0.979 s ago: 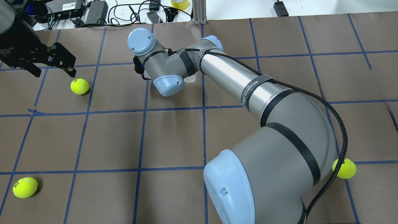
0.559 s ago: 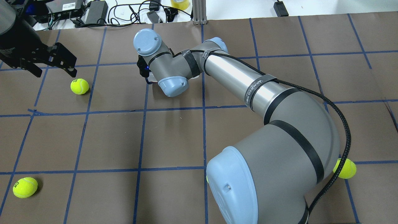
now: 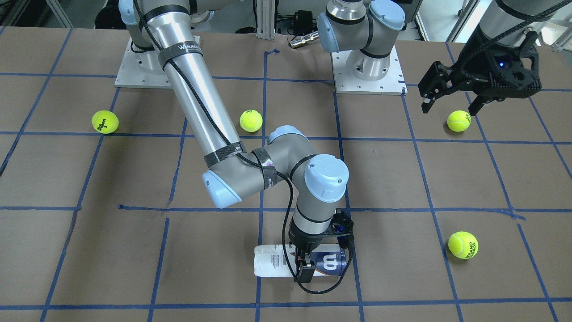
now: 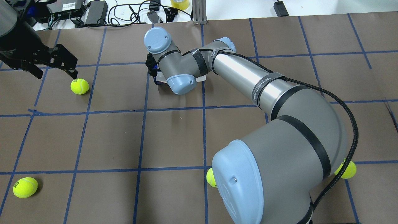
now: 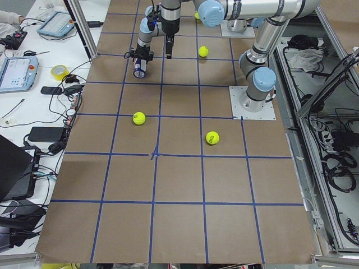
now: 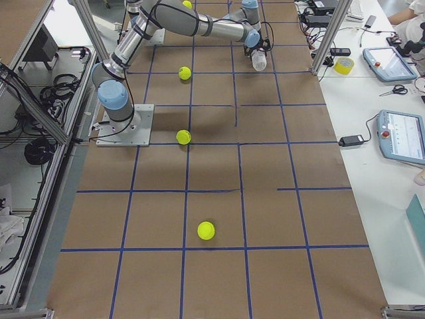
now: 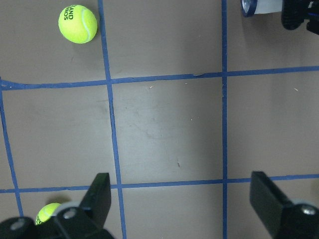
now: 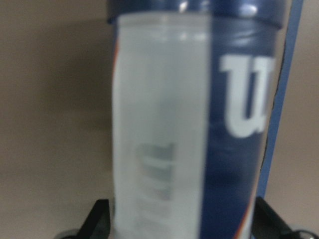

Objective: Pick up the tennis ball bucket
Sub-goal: 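Lay the can down on its side and withdraw the right gripper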

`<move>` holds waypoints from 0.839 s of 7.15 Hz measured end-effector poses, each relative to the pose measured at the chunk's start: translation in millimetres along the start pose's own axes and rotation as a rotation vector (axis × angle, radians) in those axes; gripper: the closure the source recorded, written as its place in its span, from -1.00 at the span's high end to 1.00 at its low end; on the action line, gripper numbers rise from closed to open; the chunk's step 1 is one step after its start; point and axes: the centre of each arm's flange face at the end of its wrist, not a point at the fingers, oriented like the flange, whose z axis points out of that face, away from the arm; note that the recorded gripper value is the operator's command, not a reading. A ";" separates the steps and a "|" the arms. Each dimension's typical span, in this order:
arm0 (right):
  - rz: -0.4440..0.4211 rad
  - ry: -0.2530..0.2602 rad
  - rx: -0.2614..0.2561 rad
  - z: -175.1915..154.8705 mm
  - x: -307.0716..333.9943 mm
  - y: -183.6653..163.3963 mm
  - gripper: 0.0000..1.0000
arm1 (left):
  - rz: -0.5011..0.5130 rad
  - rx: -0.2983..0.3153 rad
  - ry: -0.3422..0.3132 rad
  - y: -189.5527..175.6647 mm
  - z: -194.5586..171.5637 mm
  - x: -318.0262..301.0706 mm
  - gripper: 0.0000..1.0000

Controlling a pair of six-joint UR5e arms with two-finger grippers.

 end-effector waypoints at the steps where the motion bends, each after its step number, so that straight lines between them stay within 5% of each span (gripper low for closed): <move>1: 0.001 0.002 0.015 -5.4 1.6 -0.2 1.00 | 0.000 0.000 0.001 0.0 0.0 0.1 1.00; 4: 0.024 0.039 0.068 -54.9 13.6 9.4 1.00 | 0.000 -0.004 0.001 0.4 0.3 0.3 1.00; 6: 0.153 0.088 0.082 -117.5 35.3 49.1 1.00 | -0.004 -0.004 0.028 -2.6 3.2 1.2 1.00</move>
